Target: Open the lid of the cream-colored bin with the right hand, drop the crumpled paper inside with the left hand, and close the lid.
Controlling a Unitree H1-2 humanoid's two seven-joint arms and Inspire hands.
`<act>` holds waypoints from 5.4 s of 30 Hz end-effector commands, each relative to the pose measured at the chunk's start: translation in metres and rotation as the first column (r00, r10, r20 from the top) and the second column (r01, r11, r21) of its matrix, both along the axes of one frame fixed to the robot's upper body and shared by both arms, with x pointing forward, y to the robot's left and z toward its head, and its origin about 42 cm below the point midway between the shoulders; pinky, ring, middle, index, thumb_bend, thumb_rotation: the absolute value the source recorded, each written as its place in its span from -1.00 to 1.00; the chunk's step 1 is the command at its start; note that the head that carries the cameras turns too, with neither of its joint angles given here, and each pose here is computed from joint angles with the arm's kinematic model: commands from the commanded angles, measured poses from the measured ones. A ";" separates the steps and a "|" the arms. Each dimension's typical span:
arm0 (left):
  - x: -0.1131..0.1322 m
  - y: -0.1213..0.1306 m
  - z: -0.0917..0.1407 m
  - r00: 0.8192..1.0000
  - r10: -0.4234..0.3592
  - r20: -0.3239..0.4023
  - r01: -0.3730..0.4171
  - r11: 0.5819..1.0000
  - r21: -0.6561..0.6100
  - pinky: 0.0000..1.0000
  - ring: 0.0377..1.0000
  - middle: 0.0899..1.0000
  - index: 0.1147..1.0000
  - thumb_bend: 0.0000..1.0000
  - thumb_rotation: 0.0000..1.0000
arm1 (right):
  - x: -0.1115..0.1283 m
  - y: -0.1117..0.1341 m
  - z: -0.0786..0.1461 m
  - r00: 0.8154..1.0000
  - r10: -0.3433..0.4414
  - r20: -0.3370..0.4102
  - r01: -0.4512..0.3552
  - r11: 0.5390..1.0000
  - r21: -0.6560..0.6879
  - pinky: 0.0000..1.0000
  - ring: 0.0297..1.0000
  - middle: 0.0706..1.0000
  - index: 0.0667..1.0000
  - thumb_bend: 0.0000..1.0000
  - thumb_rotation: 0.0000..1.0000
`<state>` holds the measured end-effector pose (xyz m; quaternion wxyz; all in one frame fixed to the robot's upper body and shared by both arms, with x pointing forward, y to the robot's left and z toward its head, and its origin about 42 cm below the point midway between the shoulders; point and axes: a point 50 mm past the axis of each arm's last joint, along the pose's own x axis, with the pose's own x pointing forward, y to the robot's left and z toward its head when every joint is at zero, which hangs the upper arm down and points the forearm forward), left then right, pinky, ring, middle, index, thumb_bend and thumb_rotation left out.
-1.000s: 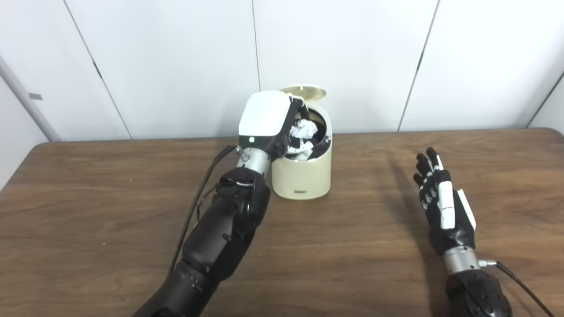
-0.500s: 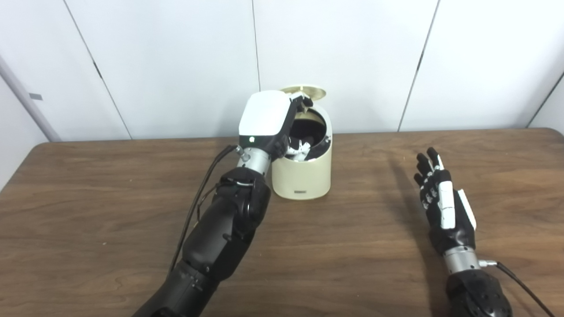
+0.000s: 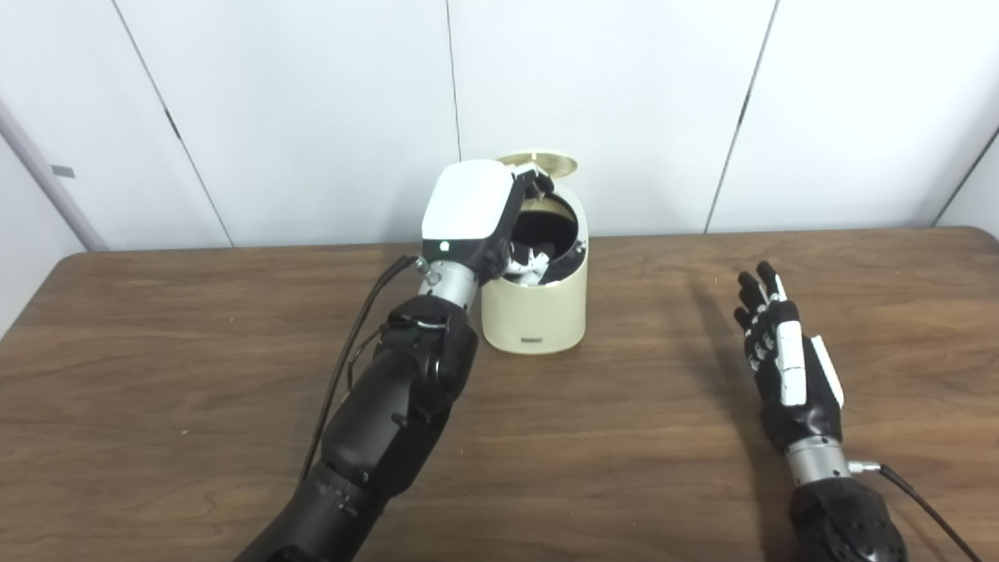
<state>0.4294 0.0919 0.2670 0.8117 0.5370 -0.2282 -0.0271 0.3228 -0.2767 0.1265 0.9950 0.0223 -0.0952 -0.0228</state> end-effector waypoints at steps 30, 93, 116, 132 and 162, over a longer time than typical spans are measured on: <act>-0.023 0.036 0.023 0.983 -0.041 0.177 0.071 0.983 -0.171 -0.27 -0.23 -0.07 -0.15 -0.05 -1.00 | -0.011 -0.009 -0.028 0.997 -0.009 -0.071 0.011 1.000 0.021 1.00 1.00 0.93 1.00 0.14 1.00; -0.120 0.207 -0.117 0.961 -0.181 -0.211 -0.126 0.394 -0.911 1.00 1.00 1.00 1.00 -0.08 0.94 | -0.008 -0.023 -0.020 0.997 -0.002 -0.079 0.002 1.000 -0.009 1.00 1.00 0.94 1.00 0.17 1.00; -0.136 0.209 -0.146 0.956 -0.121 -0.267 -0.206 0.371 -0.905 1.00 1.00 1.00 1.00 -0.01 0.97 | -0.012 -0.024 -0.016 0.999 -0.002 -0.047 0.002 1.000 -0.002 1.00 1.00 0.94 1.00 0.17 1.00; -0.136 0.207 -0.149 0.943 -0.132 -0.306 -0.237 0.381 -0.894 1.00 1.00 1.00 1.00 -0.04 0.99 | 0.013 -0.014 0.034 0.997 0.033 0.077 -0.021 0.988 -0.150 1.00 0.97 0.96 0.97 0.15 1.00; -0.143 0.198 -0.158 0.936 -0.137 -0.325 -0.253 0.383 -0.888 1.00 1.00 1.00 1.00 -0.18 1.00 | 0.066 0.024 0.134 0.975 0.073 0.211 0.063 0.816 -0.575 0.78 0.84 0.85 0.77 0.18 1.00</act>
